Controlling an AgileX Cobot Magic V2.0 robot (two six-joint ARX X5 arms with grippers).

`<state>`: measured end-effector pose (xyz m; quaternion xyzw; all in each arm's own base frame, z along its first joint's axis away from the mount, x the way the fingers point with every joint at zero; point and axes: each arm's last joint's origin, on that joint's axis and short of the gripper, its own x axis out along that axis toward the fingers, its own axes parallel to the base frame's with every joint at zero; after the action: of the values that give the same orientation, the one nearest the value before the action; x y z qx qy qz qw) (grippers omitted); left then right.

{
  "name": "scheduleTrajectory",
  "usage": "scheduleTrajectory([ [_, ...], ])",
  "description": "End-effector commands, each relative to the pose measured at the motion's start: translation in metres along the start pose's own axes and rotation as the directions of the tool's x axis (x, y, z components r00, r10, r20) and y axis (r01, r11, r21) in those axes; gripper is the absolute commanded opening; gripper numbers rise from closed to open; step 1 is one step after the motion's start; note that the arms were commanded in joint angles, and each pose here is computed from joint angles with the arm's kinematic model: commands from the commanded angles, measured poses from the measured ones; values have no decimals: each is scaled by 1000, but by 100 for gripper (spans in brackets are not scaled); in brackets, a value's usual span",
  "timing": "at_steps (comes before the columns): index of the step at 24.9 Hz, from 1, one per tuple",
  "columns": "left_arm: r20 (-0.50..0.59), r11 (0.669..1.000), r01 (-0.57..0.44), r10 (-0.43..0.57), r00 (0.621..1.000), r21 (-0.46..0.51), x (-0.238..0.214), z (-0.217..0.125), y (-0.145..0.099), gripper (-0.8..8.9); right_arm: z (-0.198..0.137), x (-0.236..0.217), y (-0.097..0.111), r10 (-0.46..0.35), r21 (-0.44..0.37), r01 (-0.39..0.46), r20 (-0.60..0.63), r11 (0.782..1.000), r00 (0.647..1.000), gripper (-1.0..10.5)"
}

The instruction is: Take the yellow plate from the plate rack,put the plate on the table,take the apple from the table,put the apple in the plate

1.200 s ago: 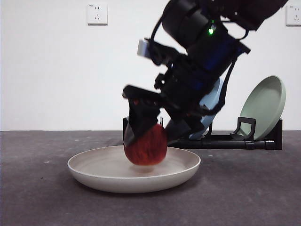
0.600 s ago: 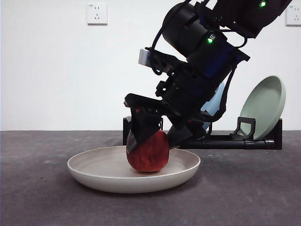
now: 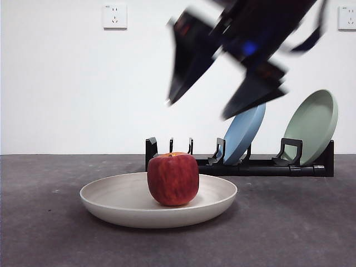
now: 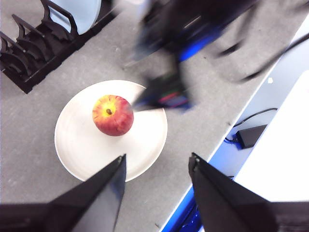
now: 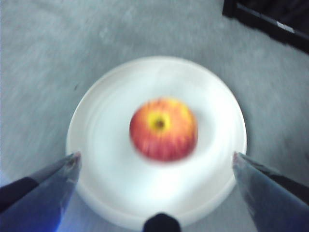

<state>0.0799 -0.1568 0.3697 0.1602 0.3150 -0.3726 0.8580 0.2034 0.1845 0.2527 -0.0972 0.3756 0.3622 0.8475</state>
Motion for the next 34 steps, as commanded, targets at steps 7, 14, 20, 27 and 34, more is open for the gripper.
scheduleTrajectory([
  [7,-75,1000,-11,12,997,19,1,-8,1,216,-45,-98,11,77,39,-71,-194,997,978,600],
  [14,-119,999,-15,19,993,30,0,-12,2,-19,-65,-137,14,77,52,-69,-176,996,981,85],
  [20,-123,999,-18,22,992,32,0,-13,2,-9,-69,-149,15,77,53,-71,-123,996,989,-6],
  [27,-126,999,-22,26,992,33,0,-13,2,-3,-70,-151,15,74,75,-66,-114,995,991,1],
  [34,-107,999,-19,22,994,28,0,-11,2,-3,-70,-151,15,75,75,-66,-114,995,991,1],
])
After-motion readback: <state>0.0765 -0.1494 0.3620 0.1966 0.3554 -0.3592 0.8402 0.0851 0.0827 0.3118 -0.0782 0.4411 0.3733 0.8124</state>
